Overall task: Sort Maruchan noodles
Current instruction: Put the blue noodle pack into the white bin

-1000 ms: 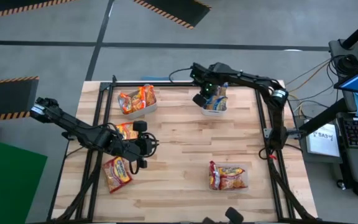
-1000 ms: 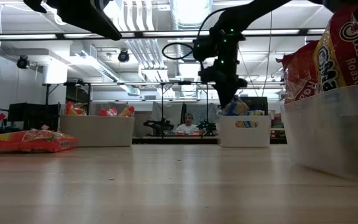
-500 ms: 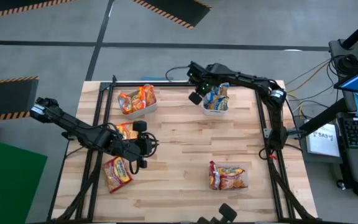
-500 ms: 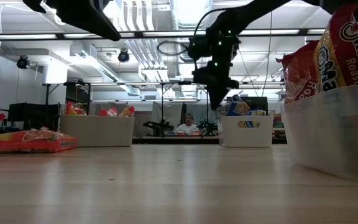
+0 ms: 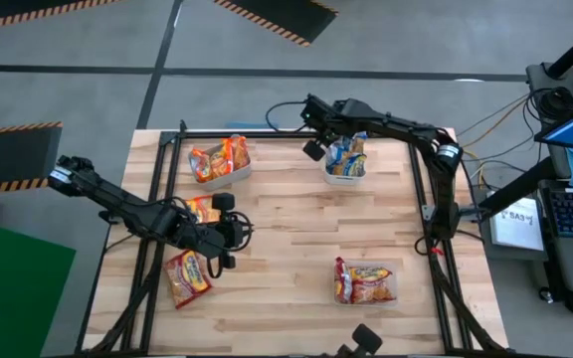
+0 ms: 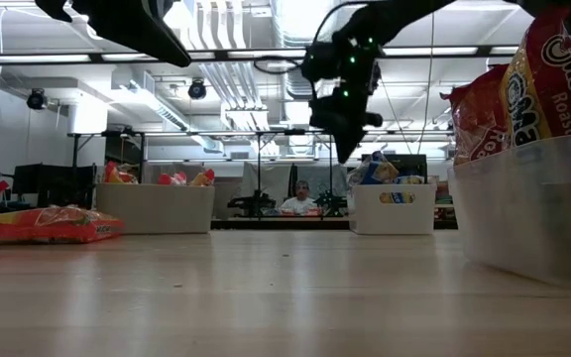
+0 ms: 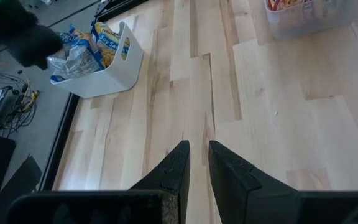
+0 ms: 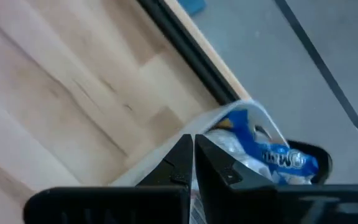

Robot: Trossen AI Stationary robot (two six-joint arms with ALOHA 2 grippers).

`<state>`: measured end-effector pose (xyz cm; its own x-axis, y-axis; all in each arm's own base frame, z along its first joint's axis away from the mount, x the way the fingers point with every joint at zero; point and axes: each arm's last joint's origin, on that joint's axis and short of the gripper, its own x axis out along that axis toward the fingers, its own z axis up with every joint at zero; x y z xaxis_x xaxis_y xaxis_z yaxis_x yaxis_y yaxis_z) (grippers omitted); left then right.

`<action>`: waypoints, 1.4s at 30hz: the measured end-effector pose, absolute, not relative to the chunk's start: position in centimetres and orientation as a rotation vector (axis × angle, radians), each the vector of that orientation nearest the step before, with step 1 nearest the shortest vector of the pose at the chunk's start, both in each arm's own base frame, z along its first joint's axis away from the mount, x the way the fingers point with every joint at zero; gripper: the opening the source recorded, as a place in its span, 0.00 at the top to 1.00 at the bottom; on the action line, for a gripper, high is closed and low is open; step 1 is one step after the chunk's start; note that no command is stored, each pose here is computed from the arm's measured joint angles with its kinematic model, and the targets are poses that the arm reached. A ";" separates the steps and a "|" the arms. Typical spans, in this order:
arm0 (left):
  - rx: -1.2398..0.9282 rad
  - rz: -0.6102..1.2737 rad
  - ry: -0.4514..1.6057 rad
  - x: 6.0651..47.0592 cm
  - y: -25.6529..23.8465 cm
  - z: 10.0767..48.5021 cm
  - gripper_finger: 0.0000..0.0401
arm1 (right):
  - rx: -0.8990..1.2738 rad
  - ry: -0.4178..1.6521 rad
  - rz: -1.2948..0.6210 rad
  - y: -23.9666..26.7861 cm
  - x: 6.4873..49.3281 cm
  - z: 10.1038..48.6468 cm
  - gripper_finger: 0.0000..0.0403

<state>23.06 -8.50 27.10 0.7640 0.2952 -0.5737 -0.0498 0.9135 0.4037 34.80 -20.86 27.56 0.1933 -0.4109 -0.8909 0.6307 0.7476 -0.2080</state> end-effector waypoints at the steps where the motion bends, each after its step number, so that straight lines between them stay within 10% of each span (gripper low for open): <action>1: 0.381 0.193 0.679 23.1 -8.5 27.1 0.89 | 0.224 1.178 -0.737 -20.9 34.7 27.0 0.98; 42: 0.378 0.193 0.678 23.1 -8.5 27.1 0.89 | 0.450 1.267 -0.752 -21.1 32.8 22.7 0.98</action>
<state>23.06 -8.50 27.11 0.7642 0.2950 -0.5735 -0.0518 0.9144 0.4014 32.78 -21.13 22.72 0.1128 -0.2546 -0.9604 0.7210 0.6861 -0.0972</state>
